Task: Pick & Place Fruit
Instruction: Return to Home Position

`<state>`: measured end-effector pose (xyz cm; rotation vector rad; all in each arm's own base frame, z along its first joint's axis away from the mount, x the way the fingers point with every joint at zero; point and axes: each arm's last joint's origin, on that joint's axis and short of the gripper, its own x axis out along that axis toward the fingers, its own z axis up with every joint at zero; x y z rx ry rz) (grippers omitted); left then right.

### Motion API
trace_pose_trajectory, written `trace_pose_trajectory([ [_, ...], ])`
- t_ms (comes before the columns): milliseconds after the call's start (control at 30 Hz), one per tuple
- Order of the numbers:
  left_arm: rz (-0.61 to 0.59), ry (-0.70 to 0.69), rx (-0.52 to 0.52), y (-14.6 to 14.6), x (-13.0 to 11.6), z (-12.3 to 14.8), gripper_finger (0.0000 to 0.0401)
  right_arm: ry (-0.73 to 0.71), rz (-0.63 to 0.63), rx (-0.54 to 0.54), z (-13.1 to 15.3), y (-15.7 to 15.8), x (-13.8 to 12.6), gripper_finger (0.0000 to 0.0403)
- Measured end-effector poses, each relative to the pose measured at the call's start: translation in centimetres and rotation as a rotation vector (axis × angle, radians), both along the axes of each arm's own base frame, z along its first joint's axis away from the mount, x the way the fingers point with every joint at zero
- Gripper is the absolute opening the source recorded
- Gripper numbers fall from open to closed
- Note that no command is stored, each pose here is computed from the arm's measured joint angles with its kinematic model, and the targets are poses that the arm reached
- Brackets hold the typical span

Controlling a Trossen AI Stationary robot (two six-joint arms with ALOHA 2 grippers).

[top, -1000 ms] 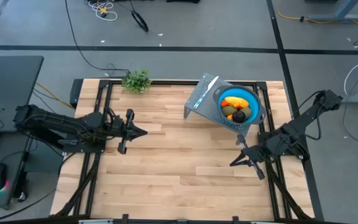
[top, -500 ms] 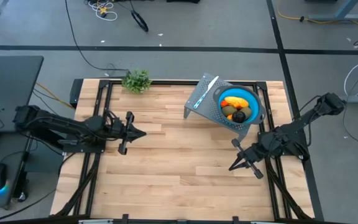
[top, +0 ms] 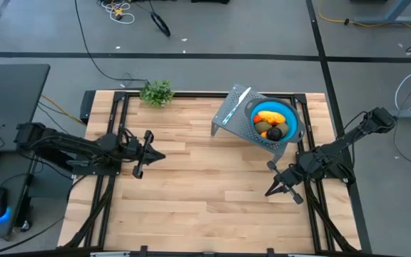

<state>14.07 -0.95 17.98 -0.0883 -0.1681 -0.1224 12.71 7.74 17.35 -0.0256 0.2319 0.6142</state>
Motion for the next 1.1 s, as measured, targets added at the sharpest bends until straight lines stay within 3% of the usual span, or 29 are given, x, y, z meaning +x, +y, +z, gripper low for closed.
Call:
trace_pose_trajectory([
  [800, 0.023, -0.027, 0.014, 0.4, -2.5, 0.8, 0.0005, 0.029, -0.043, 0.014, -1.1, -1.9, -2.3, 0.0003],
  [1100, 0.093, -0.01, 0.002, 0.6, -3.1, 0.6, 0.0008, -0.025, 0.06, 0.014, -0.7, -1.8, -2.7, 0.0003],
])
